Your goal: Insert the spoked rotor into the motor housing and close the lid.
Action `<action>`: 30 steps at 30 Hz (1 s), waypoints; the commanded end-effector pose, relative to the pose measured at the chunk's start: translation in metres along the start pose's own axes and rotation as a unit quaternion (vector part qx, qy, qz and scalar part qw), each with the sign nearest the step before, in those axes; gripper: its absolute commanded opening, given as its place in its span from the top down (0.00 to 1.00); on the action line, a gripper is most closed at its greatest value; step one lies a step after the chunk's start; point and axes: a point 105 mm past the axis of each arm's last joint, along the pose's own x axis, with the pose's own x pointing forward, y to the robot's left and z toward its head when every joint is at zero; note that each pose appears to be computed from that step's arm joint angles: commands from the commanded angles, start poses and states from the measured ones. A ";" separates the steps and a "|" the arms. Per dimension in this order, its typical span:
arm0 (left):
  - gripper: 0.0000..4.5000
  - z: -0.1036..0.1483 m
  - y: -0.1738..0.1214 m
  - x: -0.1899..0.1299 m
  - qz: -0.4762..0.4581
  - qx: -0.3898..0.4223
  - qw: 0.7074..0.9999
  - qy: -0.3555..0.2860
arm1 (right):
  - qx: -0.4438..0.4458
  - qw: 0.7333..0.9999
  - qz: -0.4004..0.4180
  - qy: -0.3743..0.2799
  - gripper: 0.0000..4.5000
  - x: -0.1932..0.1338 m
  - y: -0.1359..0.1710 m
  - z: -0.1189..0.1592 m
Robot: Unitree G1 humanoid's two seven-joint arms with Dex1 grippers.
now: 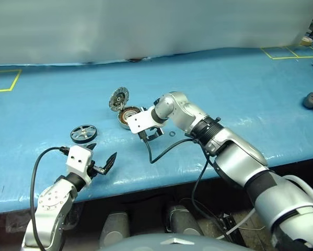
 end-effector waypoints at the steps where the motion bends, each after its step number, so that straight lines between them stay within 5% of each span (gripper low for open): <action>1: 0.00 0.014 -0.002 -0.002 0.003 0.014 0.999 -0.030 | -0.028 0.999 -0.018 0.011 0.01 -0.008 -0.016 0.004; 30: 0.00 0.000 -0.012 -0.014 0.023 -0.004 0.999 -0.025 | -0.053 0.993 -0.104 0.015 0.01 0.001 -0.051 0.022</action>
